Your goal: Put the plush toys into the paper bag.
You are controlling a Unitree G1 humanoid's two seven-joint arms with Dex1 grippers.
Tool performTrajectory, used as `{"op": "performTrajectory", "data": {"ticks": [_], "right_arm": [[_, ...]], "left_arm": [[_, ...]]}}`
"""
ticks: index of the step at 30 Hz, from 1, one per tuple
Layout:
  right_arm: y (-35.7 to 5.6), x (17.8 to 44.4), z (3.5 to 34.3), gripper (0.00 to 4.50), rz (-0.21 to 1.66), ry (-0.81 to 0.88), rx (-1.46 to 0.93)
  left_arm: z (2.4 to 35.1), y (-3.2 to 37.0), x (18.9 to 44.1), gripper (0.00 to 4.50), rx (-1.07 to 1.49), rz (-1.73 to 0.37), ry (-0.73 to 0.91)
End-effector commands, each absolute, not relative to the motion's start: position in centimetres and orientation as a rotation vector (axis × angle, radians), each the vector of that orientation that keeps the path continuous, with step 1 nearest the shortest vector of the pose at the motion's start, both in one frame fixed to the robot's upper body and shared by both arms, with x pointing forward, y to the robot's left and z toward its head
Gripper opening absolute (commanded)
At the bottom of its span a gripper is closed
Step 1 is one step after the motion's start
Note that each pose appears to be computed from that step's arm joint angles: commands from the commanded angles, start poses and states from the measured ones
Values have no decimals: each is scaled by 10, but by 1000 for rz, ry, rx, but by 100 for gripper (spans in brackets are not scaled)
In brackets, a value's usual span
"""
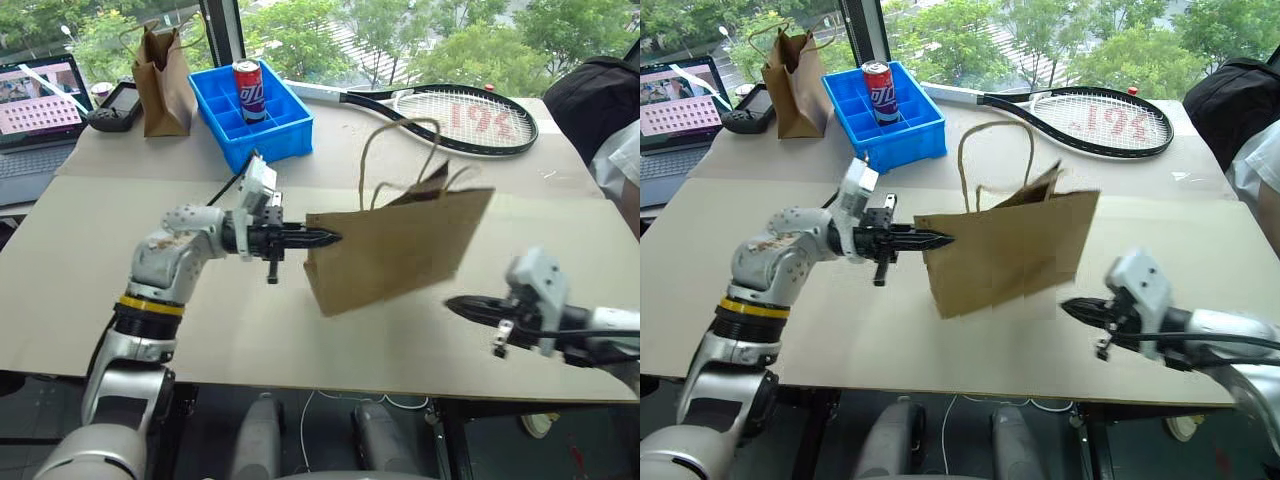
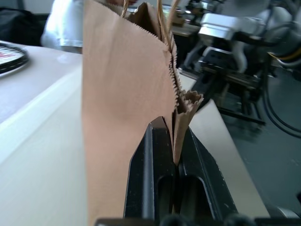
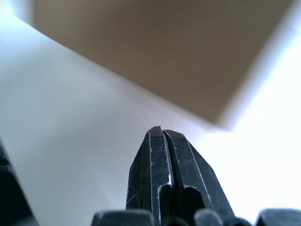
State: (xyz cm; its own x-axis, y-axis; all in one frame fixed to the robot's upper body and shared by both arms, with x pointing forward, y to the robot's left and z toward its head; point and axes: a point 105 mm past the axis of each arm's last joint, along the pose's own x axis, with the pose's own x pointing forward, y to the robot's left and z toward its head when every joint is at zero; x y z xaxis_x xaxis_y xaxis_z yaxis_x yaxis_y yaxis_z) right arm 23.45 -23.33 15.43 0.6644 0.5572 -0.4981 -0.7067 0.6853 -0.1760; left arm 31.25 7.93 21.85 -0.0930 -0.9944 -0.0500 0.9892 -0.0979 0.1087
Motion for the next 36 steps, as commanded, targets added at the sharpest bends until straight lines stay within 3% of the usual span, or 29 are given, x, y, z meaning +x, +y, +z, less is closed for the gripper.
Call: {"op": "performTrajectory", "data": {"ticks": [1,15,21,25,29,33,36], "right_arm": [[-253,234,170,0,670,386,-448],[-258,238,174,0,637,363,-465],[-256,240,176,0,660,371,-453],[-255,237,182,0,671,367,-420],[-261,234,183,0,635,325,-346],[-264,227,178,0,590,243,-265],[-266,226,172,0,537,180,-202]], "left_arm": [[225,81,309,6,230,-1786,-87],[198,84,321,6,305,-1764,3],[204,101,317,155,279,-1735,32],[209,129,312,312,266,-1665,71],[220,160,314,436,134,-1472,46],[209,187,312,445,-83,-1257,111],[181,195,307,445,-35,-1123,178]]}}
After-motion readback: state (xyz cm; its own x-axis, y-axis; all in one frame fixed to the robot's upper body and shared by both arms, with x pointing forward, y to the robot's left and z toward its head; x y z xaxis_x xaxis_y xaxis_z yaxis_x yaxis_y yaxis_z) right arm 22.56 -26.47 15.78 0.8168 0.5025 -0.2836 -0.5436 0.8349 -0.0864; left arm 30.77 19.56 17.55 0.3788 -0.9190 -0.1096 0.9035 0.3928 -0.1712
